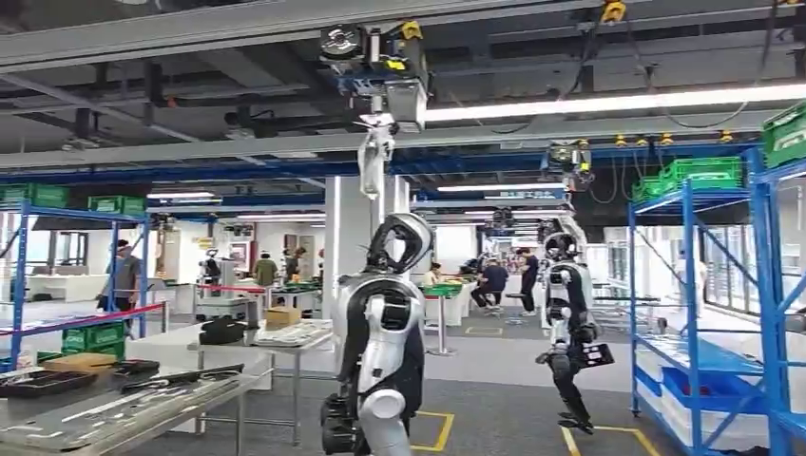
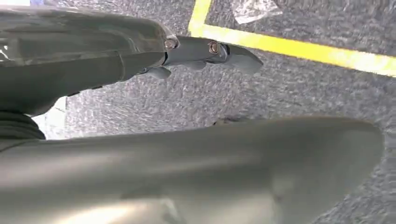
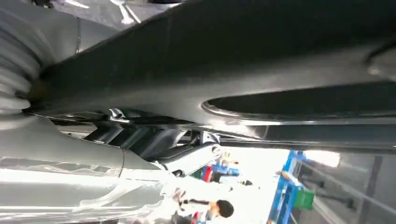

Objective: Take the parts from the cabinet and place them on the table.

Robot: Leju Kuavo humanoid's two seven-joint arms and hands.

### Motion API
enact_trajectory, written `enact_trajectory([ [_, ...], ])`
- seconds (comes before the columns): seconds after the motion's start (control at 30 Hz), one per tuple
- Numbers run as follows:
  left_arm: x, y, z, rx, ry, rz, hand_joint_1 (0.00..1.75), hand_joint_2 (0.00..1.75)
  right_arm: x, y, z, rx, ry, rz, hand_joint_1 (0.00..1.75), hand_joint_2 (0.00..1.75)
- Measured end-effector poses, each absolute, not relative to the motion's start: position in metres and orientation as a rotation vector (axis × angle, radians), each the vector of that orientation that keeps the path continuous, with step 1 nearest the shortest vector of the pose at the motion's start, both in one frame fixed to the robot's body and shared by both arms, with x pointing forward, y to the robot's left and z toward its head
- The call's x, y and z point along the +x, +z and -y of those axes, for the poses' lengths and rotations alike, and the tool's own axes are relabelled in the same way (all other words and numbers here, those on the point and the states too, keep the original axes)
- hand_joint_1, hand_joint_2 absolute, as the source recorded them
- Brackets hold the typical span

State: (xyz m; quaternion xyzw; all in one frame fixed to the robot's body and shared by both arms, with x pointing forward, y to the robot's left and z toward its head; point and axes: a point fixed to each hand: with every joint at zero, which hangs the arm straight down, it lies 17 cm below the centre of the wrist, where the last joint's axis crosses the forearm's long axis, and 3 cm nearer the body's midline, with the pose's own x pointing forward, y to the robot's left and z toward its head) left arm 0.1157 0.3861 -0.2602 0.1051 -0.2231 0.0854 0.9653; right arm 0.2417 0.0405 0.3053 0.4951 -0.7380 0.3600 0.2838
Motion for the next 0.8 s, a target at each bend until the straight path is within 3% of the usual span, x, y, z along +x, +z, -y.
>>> enact_trajectory([
  [0.8, 0.112, -0.264, -0.374, 0.2, 0.156, 0.417, 0.0, 1.75, 0.254, 0.302, -0.032, 1.314, 0.98, 1.955, 1.75, 1.75],
])
